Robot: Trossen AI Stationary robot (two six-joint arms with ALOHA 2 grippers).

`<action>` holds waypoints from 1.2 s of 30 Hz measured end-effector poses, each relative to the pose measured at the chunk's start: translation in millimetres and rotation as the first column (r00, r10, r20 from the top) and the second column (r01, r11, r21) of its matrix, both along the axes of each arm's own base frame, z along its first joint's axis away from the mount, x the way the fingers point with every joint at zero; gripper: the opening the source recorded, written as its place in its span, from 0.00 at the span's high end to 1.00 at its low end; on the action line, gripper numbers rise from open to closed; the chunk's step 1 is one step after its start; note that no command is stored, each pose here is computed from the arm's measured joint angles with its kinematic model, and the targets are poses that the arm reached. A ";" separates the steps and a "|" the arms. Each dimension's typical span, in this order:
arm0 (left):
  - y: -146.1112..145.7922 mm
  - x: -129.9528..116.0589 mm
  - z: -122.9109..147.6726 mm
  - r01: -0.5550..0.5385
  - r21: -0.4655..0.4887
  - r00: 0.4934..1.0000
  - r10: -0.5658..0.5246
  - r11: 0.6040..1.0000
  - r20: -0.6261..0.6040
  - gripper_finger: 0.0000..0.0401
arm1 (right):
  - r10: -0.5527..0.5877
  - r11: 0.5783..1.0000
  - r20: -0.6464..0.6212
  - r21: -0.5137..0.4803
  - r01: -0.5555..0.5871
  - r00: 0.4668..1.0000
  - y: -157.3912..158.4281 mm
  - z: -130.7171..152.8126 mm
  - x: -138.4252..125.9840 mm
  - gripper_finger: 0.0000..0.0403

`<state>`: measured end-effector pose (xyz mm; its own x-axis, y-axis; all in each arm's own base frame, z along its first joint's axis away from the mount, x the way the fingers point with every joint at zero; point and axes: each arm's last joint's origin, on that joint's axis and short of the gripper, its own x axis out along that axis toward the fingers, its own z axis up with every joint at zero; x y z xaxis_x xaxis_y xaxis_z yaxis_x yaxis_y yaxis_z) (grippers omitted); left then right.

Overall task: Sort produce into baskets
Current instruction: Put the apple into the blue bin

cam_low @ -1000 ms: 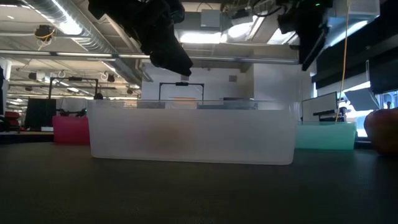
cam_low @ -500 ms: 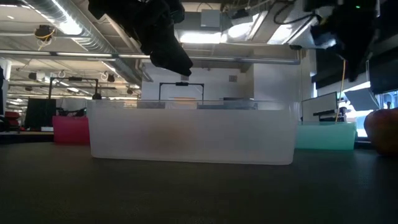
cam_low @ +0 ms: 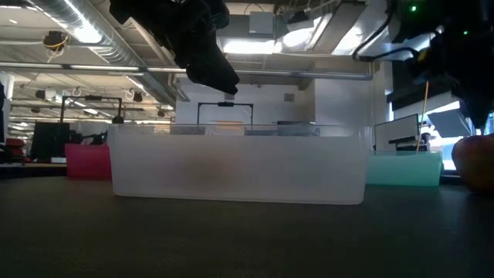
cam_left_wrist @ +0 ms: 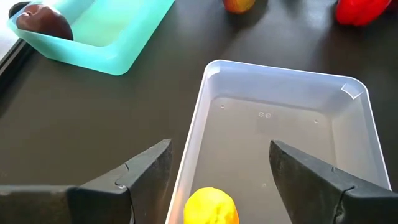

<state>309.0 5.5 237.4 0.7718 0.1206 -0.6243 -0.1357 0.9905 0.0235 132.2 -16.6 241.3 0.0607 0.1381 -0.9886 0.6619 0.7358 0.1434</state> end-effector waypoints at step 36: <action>-0.1 0.0 0.0 -0.006 -0.007 1.000 0.006 1.000 0.001 0.35 | 0.059 0.998 -0.055 0.040 -0.056 0.997 -1.4 -15.4 13.5 0.69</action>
